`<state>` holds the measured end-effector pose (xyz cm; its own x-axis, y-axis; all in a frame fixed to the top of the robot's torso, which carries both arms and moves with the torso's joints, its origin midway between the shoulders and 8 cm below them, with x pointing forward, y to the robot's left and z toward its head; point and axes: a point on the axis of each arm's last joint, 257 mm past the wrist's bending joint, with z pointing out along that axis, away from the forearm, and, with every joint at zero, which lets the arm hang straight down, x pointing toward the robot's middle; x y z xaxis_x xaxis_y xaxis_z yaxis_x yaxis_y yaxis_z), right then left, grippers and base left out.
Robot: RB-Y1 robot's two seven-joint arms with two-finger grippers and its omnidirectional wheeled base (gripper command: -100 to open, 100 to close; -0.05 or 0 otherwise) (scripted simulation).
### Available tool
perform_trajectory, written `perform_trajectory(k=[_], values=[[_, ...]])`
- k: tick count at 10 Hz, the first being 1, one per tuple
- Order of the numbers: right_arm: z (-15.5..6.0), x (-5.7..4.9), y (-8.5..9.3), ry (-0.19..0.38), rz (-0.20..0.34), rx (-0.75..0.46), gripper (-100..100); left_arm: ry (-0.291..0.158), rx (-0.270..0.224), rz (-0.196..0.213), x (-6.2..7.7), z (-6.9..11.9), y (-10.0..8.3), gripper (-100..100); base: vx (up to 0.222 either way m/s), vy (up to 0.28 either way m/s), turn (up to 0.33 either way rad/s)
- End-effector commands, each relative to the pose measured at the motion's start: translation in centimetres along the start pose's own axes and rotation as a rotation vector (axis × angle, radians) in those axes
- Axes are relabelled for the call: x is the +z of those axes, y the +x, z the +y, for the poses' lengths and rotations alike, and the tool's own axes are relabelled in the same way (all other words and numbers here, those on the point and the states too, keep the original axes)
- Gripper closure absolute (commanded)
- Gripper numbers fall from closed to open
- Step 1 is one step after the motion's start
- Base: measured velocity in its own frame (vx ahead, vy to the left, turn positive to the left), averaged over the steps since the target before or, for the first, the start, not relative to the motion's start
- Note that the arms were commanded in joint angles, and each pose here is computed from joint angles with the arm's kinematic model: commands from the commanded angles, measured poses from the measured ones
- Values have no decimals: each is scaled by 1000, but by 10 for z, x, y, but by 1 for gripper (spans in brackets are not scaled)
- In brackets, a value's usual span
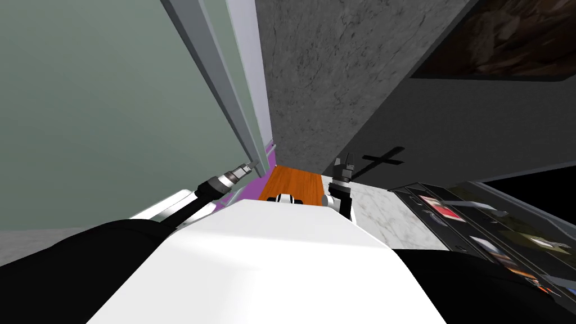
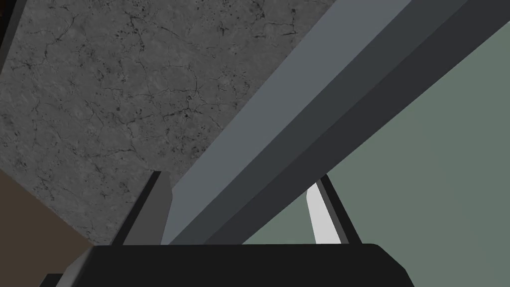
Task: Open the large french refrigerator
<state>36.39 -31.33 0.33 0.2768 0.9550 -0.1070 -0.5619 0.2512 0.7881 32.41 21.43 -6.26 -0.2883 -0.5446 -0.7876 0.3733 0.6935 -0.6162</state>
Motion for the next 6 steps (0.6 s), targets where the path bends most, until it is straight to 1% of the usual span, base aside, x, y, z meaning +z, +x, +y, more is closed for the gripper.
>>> perform_trajectory(k=[1, 3, 4, 5, 6], values=[[0, 0, 0, 0, 0, 0, 0, 65, -19, 50, -1, -18, 13, 100, -158, 19, -118], [0, 0, 0, 0, 0, 0, 0, 113, -25, 90, -3, -31, 22, 100, -163, 20, -122], [0, 0, 0, 0, 0, 0, 0, 90, -6, 80, -3, -24, 19, 100, -79, 11, -59], [0, 0, 0, 0, 0, 0, 0, 144, -5, 123, -6, -37, 30, 100, -109, 23, -111], [0, 0, 0, 0, 0, 0, 0, 146, -5, 123, -6, -37, 30, 100, -136, 43, -104]])
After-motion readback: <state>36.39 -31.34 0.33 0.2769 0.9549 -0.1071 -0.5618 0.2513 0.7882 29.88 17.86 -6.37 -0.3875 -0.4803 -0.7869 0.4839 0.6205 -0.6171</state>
